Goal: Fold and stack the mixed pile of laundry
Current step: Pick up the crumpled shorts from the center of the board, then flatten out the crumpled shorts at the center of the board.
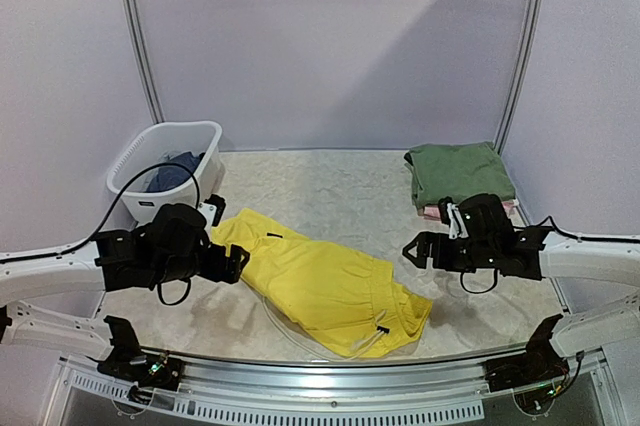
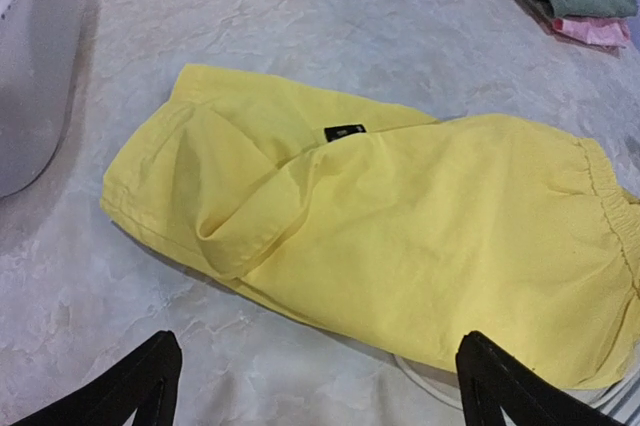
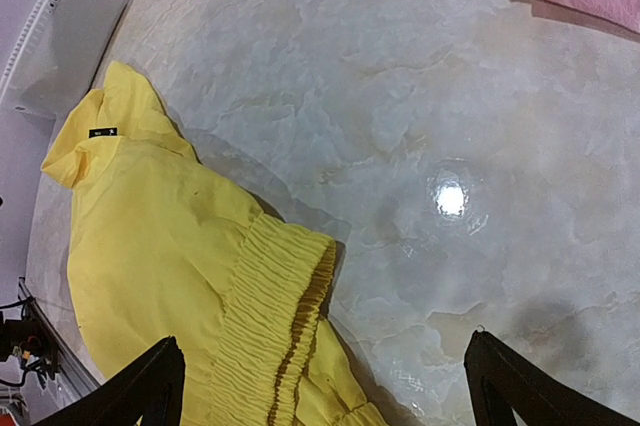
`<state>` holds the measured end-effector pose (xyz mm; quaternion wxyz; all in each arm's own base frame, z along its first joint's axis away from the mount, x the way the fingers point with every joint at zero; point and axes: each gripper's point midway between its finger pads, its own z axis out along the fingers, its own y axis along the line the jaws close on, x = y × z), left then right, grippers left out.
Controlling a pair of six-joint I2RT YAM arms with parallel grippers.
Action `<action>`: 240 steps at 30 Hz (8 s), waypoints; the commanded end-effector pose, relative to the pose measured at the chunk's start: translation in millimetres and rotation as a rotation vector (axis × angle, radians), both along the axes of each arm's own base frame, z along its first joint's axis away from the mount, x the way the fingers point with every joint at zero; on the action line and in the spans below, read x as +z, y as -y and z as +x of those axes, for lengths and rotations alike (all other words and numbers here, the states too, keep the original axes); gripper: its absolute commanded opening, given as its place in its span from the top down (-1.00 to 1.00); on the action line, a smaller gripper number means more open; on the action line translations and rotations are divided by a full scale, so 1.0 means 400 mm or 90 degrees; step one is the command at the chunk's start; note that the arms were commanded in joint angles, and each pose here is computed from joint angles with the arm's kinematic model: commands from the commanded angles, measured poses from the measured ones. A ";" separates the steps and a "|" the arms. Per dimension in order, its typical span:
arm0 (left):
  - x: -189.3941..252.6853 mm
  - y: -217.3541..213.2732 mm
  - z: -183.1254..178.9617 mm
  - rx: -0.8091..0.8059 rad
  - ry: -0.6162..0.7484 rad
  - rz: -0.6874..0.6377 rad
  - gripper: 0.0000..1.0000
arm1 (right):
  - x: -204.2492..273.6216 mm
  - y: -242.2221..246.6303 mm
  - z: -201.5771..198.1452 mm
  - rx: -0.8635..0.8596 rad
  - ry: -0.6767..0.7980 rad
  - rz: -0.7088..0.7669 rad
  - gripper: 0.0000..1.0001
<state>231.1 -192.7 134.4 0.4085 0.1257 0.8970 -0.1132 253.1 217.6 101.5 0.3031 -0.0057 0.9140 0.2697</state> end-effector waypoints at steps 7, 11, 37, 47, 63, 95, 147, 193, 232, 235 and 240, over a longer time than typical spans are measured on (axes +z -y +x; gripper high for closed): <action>-0.049 -0.066 0.025 0.056 -0.027 -0.049 -0.87 | -0.021 -0.048 0.001 0.025 -0.021 0.039 -0.98; -0.060 -0.073 0.039 0.063 -0.037 -0.057 -0.86 | -0.033 -0.056 0.004 0.029 -0.029 0.040 -0.98; -0.162 -0.069 0.169 0.125 -0.088 -0.054 -0.32 | -0.080 -0.113 0.028 0.046 -0.043 0.059 -0.98; -0.160 -0.233 0.202 0.275 -0.069 -0.205 -0.21 | -0.102 -0.146 0.050 0.059 -0.050 0.066 -0.97; -0.227 -0.242 0.299 0.276 -0.095 -0.334 0.06 | -0.143 -0.147 0.040 0.067 -0.072 0.055 -0.96; -0.156 -0.295 0.300 0.302 -0.030 -0.285 1.00 | -0.120 -0.195 0.068 0.103 -0.054 0.072 -0.61; 0.076 -0.290 0.217 0.258 0.042 -0.324 1.00 | 0.160 -0.128 0.079 0.106 0.078 0.002 1.00; 1.189 -0.351 -0.155 0.107 0.460 -0.362 1.00 | 1.153 0.021 -0.268 0.299 0.461 0.228 1.00; -0.018 -0.079 0.799 0.183 -0.134 -0.066 1.00 | 0.016 0.151 0.637 -0.117 -0.081 -0.152 1.00; -0.036 -0.092 0.842 0.202 -0.130 -0.034 1.00 | -0.004 0.148 0.663 -0.119 -0.089 -0.142 1.00; -0.023 -0.127 0.898 0.255 -0.107 0.019 0.40 | 0.021 0.125 0.713 -0.109 -0.080 -0.125 0.42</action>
